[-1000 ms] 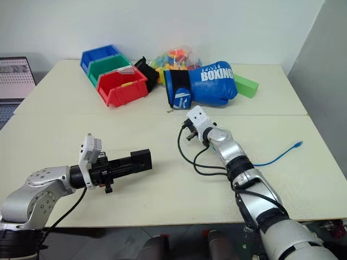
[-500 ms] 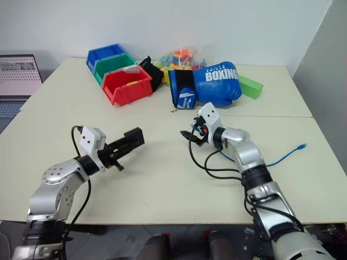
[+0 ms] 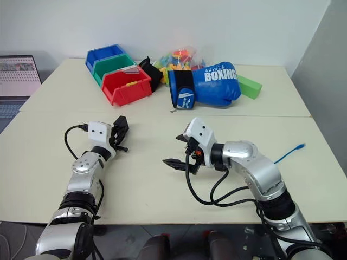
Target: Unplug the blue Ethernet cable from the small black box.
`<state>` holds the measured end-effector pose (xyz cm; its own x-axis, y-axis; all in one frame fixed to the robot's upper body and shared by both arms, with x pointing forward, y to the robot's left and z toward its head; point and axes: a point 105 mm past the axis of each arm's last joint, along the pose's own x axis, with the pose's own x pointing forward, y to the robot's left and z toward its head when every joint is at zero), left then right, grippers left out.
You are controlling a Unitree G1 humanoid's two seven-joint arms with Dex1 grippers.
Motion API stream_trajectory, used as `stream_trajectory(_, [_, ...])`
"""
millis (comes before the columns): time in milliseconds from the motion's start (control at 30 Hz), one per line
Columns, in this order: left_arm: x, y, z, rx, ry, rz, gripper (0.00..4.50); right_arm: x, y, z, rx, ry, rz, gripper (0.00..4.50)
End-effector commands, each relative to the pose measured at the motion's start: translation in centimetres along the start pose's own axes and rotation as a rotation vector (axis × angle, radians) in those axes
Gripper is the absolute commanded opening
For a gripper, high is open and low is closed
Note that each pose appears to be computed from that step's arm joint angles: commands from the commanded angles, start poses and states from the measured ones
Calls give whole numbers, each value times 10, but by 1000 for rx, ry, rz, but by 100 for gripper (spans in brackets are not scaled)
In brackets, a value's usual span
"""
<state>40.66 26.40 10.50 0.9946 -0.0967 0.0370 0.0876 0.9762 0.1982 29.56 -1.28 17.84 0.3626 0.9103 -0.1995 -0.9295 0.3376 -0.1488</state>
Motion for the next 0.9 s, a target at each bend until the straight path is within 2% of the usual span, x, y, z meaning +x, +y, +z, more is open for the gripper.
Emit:
stream_trajectory(33, [-6,4,-9,-54,16,5,183,0,2,13,-48,-33,-11,446])
stream_trajectory(400, [-24,6,-11,-57,24,-21,420,0,2,12,-48,-28,-14,446])
stream_trajectory(533, [-61,10,2,-33,99,-129,420,-8,-2,3,-18,-13,-40,446])
stream_trajectory(900, [-117,10,50,92,189,-397,420,-61,-18,-19,9,11,-136,446])
